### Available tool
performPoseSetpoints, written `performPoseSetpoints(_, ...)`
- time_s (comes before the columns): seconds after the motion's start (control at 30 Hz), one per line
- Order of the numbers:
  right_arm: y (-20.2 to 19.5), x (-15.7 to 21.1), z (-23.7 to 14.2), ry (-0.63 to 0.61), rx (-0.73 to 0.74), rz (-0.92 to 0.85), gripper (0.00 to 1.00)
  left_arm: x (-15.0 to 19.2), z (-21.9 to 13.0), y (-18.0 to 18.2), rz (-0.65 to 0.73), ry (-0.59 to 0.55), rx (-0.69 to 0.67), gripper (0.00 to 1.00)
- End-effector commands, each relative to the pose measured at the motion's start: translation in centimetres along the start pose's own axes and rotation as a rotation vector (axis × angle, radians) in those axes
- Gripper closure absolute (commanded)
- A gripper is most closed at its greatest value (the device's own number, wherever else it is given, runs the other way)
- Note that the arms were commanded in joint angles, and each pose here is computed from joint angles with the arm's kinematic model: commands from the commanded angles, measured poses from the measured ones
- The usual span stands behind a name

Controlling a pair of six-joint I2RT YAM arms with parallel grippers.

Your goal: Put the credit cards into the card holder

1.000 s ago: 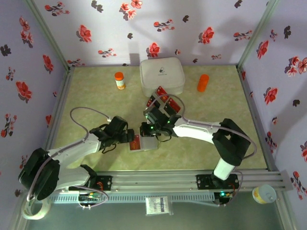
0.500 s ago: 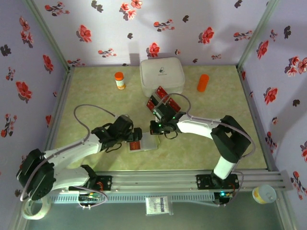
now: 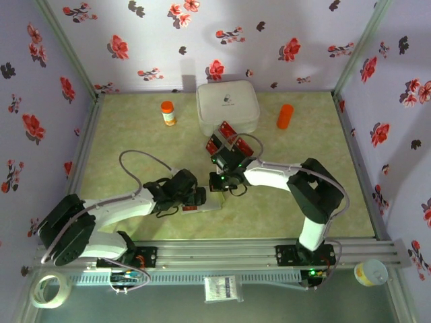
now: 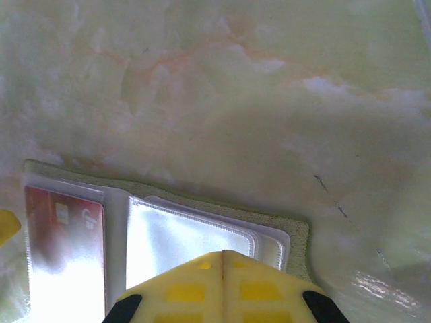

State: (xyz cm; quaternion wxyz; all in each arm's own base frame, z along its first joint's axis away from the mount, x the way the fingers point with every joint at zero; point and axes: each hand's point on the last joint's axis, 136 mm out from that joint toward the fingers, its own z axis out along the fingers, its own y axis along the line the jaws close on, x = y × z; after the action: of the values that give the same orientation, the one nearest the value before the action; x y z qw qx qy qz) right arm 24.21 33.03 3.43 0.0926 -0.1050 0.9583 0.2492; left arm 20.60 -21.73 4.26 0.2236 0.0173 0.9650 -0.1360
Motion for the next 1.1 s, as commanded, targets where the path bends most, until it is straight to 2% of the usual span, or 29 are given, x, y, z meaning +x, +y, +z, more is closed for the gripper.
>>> performPoseSetpoints(0.0,0.4,0.1,0.7,0.025,-0.021,0.004,0.96,0.4,0.5,0.2,0.0,-0.007,-0.007,0.02)
performPoseSetpoints(0.47,1.7,1.5,2.5,0.041,-0.087,0.057,0.97,0.5,0.7,0.5,0.017,-0.025,0.005,0.01)
performPoseSetpoints(0.9,1.7,1.6,2.6,0.035,-0.096,0.076,0.97,1.8,1.9,1.4,0.037,0.003,-0.018,0.03)
performPoseSetpoints(1.07,1.7,1.8,2.6,0.037,-0.095,0.077,0.97,1.2,0.9,1.2,0.013,-0.033,0.006,0.02)
